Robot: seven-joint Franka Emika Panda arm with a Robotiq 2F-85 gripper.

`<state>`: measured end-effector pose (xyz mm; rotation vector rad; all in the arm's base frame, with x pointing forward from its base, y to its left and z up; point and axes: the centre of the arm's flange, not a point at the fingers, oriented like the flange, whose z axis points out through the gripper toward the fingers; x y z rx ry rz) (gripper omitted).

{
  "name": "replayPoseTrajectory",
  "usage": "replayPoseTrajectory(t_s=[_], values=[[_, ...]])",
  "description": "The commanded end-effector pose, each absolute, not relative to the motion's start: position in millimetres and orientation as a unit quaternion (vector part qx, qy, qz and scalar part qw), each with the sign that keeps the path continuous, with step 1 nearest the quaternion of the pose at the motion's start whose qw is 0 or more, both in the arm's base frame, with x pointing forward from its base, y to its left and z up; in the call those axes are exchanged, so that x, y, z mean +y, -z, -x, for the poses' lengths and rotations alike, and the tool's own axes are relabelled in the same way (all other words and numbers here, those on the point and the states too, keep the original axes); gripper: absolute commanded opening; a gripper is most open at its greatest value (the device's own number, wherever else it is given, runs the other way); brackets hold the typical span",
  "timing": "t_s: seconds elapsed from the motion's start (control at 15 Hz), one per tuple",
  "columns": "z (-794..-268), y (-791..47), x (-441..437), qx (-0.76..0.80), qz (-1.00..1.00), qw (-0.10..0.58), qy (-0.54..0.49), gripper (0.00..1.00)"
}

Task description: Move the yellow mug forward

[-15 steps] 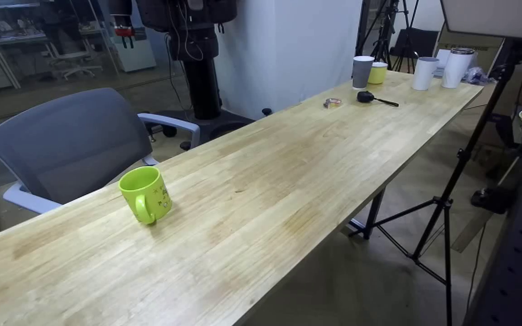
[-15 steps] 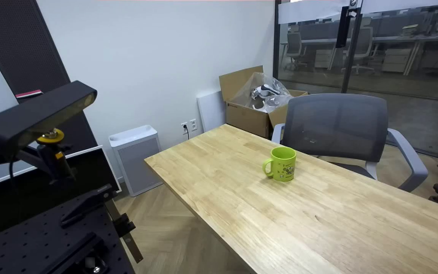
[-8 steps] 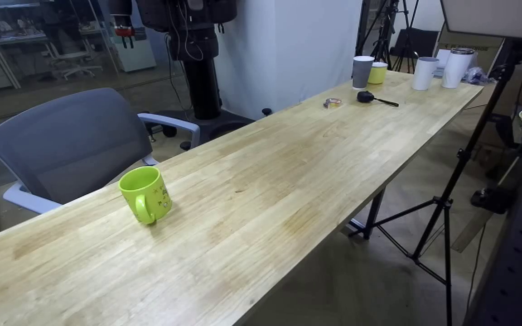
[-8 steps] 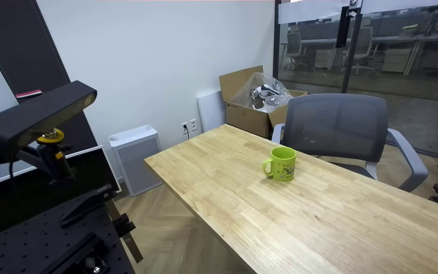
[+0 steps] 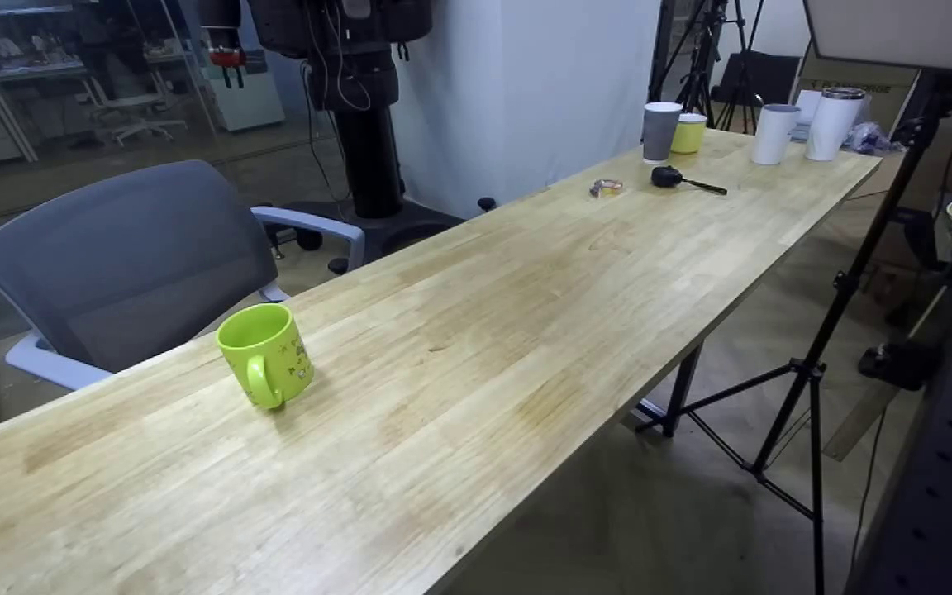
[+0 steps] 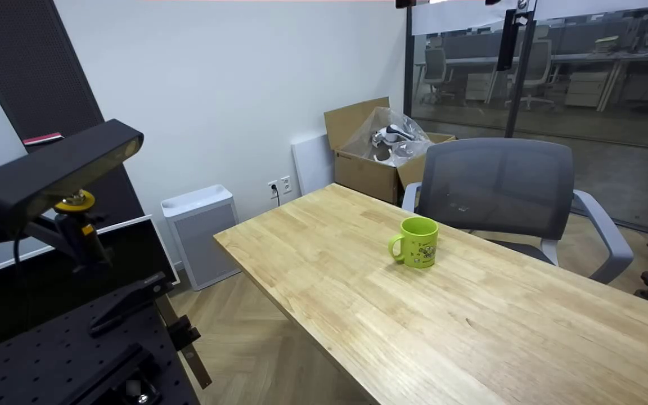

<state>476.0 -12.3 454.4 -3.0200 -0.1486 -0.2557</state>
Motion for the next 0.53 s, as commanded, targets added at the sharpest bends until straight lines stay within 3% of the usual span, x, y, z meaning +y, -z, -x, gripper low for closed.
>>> replayPoseTrajectory(t_s=[0.0,0.47], values=[[-502.7,-429.1,-15.8,-0.048,0.993,0.064,0.087,1.0],[-551.3,-354.3,-26.2,-0.035,0.997,0.055,0.039,1.0]])
